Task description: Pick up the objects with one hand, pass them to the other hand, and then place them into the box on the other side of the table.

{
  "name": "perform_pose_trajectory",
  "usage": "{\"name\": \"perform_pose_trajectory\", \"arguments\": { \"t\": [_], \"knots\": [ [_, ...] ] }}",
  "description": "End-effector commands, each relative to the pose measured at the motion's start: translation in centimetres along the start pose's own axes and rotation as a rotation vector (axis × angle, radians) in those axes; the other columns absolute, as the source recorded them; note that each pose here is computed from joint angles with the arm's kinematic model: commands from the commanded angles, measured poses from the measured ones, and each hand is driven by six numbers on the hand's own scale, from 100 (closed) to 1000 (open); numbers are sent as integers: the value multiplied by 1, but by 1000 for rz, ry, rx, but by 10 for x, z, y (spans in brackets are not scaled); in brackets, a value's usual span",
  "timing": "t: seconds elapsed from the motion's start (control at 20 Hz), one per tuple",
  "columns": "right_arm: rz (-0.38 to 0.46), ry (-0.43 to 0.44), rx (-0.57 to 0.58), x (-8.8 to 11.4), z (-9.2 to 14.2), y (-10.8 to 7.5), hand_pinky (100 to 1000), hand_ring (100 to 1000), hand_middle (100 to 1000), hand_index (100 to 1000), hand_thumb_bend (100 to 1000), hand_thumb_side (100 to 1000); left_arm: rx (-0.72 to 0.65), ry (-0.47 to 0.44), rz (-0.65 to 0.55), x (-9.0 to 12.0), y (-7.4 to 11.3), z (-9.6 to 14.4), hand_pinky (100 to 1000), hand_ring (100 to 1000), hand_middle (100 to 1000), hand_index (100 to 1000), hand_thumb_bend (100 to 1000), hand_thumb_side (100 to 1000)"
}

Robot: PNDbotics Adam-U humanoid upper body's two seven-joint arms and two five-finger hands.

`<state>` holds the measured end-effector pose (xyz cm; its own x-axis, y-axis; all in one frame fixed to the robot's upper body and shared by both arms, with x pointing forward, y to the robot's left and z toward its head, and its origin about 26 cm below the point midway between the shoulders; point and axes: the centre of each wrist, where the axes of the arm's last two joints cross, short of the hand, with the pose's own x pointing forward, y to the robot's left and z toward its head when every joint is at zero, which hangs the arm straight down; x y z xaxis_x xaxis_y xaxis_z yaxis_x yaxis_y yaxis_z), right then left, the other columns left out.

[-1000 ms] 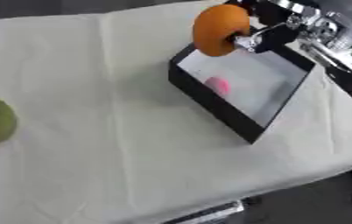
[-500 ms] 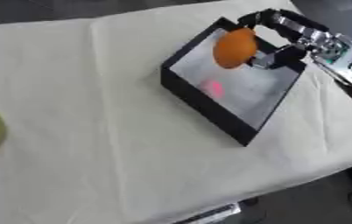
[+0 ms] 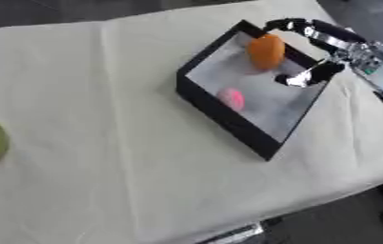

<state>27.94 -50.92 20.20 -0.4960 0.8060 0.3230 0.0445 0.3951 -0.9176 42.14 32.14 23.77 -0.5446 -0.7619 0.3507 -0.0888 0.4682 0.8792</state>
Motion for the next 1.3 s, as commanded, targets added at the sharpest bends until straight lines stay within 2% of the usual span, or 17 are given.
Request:
{"name": "perform_pose_trajectory", "arguments": {
  "t": [0.05,0.2,0.3,0.4,0.5,0.75,1.05,1.3],
  "knots": [
    [-52,-26,-98,11,-8,-16,1000,1000,925,1000,100,100,0,-5,-49,3,23,-4,844,764,746,893,253,639],
    [-193,-78,-171,29,-20,-20,1000,1000,944,1000,100,140,-85,-11,-45,9,25,-18,858,779,764,902,281,628],
    [-273,-131,-190,43,-29,-23,1000,1000,944,1000,100,112,-173,-22,-59,16,27,-32,877,801,785,911,328,622],
    [-320,-173,-192,56,-36,-26,1000,1000,938,1000,100,100,-257,-24,-82,22,29,-45,888,812,791,915,388,597],
    [-350,-199,-193,65,-41,-27,1000,1000,934,1000,100,100,-339,-12,-92,24,27,-57,904,823,791,918,441,609],
    [-365,-202,-189,72,-46,-28,1000,1000,926,1000,100,100,-472,90,-43,24,10,-81,898,817,777,914,495,613],
    [-367,-187,-182,71,-48,-25,1000,1000,922,1000,100,100,-436,164,-25,39,-15,-100,898,815,777,917,518,594],
    [-369,-185,-178,72,-48,-23,1000,1000,919,1000,100,100,-436,171,-14,45,-28,-108,900,817,778,918,542,622]
  ]
}}
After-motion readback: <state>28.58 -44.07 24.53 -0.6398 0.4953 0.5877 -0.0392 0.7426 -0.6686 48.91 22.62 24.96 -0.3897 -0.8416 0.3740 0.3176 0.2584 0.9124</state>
